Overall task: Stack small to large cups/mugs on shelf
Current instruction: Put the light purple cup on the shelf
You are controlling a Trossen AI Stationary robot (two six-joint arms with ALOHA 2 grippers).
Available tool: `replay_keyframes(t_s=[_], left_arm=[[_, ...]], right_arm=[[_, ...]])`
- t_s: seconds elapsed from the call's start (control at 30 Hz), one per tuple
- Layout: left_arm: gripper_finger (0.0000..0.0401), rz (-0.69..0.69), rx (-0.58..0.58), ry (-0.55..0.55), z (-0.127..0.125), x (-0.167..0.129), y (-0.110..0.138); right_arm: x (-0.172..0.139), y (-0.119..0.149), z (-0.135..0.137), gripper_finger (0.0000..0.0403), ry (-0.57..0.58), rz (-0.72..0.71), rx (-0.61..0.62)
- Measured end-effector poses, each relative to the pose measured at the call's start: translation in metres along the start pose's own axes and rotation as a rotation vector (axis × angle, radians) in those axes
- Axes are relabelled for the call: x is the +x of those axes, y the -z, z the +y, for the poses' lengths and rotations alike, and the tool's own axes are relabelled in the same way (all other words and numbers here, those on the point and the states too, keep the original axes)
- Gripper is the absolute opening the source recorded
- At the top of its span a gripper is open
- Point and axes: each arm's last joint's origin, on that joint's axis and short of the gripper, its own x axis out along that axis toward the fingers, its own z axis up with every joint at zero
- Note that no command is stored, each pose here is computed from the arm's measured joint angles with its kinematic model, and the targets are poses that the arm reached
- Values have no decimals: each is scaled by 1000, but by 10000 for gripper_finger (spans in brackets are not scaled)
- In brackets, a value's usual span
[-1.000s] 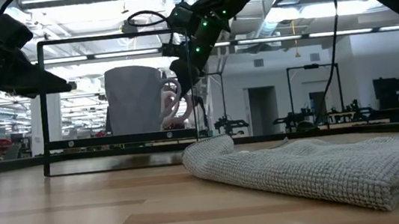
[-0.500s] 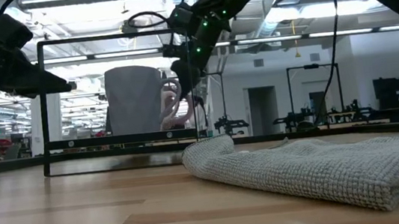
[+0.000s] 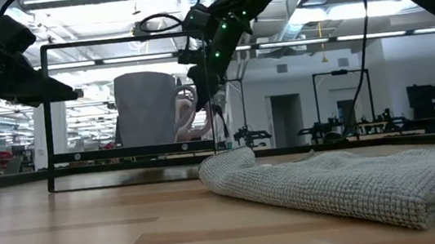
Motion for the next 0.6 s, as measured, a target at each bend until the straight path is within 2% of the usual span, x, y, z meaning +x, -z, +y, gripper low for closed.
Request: replay_keyframes(t_s=[0.6], left_arm=[[177,1,-1,1,0,0,0]], right_arm=[[0,0,3,62,-8,8,3]])
